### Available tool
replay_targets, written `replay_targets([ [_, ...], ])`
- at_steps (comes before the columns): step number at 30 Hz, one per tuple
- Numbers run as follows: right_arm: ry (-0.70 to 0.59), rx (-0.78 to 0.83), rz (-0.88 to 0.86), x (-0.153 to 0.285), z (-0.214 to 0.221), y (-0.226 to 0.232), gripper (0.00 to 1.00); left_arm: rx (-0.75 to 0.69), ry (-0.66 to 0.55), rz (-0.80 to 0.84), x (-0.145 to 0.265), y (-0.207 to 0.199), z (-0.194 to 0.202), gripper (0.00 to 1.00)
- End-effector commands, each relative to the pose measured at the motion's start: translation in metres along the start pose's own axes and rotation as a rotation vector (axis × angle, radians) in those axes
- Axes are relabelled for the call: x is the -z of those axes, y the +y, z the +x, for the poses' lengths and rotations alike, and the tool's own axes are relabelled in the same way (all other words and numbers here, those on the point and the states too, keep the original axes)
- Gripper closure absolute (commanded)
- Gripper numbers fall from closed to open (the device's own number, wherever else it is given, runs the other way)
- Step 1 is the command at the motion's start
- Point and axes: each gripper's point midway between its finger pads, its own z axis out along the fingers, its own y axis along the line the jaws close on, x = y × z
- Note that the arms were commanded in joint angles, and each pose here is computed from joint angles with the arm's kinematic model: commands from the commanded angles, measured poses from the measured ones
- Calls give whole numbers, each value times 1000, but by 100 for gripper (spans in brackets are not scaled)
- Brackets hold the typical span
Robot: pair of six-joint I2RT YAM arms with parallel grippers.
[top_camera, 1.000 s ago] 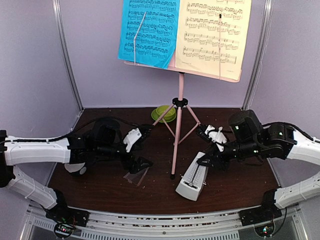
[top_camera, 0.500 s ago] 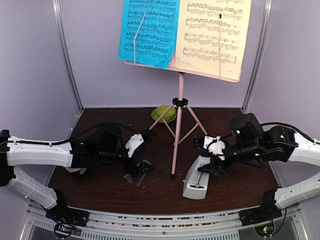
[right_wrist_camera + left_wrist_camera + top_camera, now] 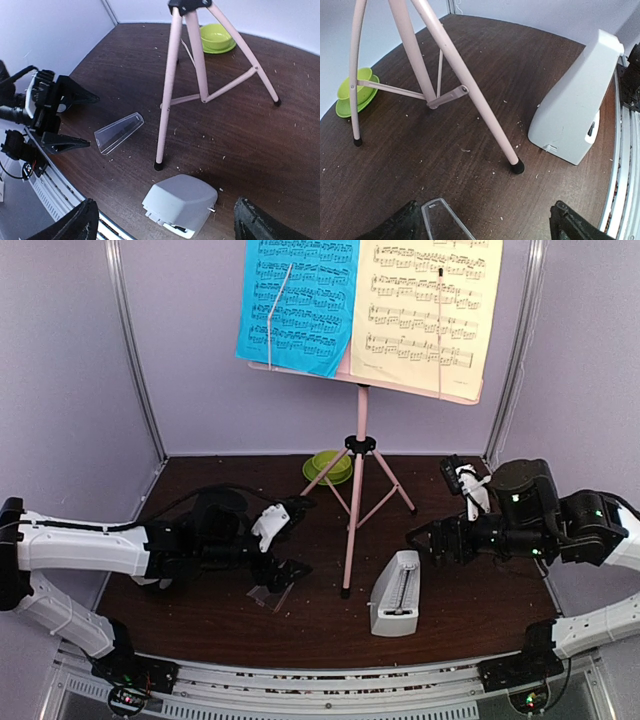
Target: Set up the instrument practice props
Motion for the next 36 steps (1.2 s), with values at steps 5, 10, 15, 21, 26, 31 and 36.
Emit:
replay_targets([
  [5, 55, -361, 259, -17, 25, -16, 0, -33, -71, 9, -4, -16, -14, 9],
  [10, 124, -357, 395, -41, 31, -10, 2, -33, -79, 25, -9, -19, -17, 9],
  [15, 181, -326, 481, -63, 53, -10, 12, -39, -75, 46, -10, -22, -13, 10],
  [21, 210, -325, 504, -67, 73, -16, 20, -43, -77, 61, -11, -25, -7, 11],
  [26, 195, -306, 499, -70, 81, -24, 35, -46, -80, 74, -12, -28, -7, 12],
  [31, 176, -287, 451, -67, 78, -23, 54, -65, -67, 113, -15, -35, 0, 14],
  [36, 106, -274, 296, -58, 53, -8, 72, -118, -47, 179, -20, -60, 11, 17],
])
